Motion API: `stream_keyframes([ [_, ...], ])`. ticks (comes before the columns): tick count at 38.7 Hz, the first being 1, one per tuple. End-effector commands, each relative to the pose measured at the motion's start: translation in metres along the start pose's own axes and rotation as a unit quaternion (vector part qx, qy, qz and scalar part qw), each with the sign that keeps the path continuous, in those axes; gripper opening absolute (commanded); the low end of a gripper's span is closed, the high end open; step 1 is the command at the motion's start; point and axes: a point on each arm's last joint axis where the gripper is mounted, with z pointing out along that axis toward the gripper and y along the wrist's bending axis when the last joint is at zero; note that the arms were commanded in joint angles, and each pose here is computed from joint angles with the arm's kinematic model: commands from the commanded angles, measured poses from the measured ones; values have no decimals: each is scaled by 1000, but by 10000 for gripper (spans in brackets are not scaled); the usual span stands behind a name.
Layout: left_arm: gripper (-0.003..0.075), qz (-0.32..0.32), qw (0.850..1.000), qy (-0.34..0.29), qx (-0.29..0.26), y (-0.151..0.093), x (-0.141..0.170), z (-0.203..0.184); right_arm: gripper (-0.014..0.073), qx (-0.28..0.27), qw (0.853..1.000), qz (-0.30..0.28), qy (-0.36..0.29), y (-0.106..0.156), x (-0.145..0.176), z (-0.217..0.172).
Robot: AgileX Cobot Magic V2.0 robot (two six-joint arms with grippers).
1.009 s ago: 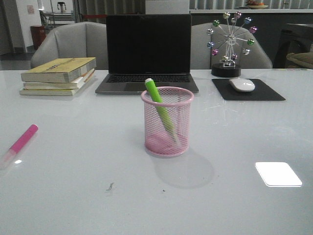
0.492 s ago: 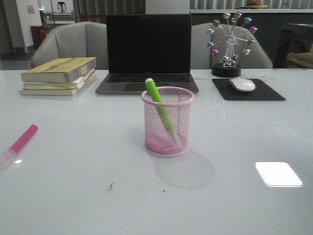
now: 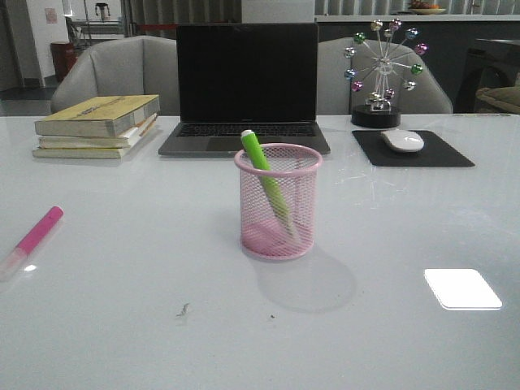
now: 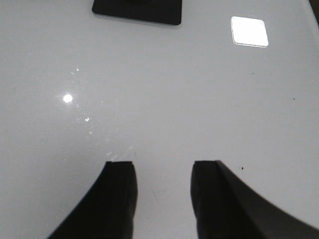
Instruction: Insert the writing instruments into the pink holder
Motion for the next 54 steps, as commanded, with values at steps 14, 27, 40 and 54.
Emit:
stream_keyframes([
  [14,404,59,996,61,39,-40,-38,60,393,6,999,-8,-51,-2,-14,-8],
  [27,404,63,991,115,36,-43,-28,105,393,6,999,-8,-51,-2,-14,-8],
  [40,404,60,987,147,31,-40,-17,132,393,6,999,-8,-51,-2,-14,-8],
  [54,404,58,986,154,28,-38,-11,150,393,6,999,-8,-51,-2,-14,-8],
])
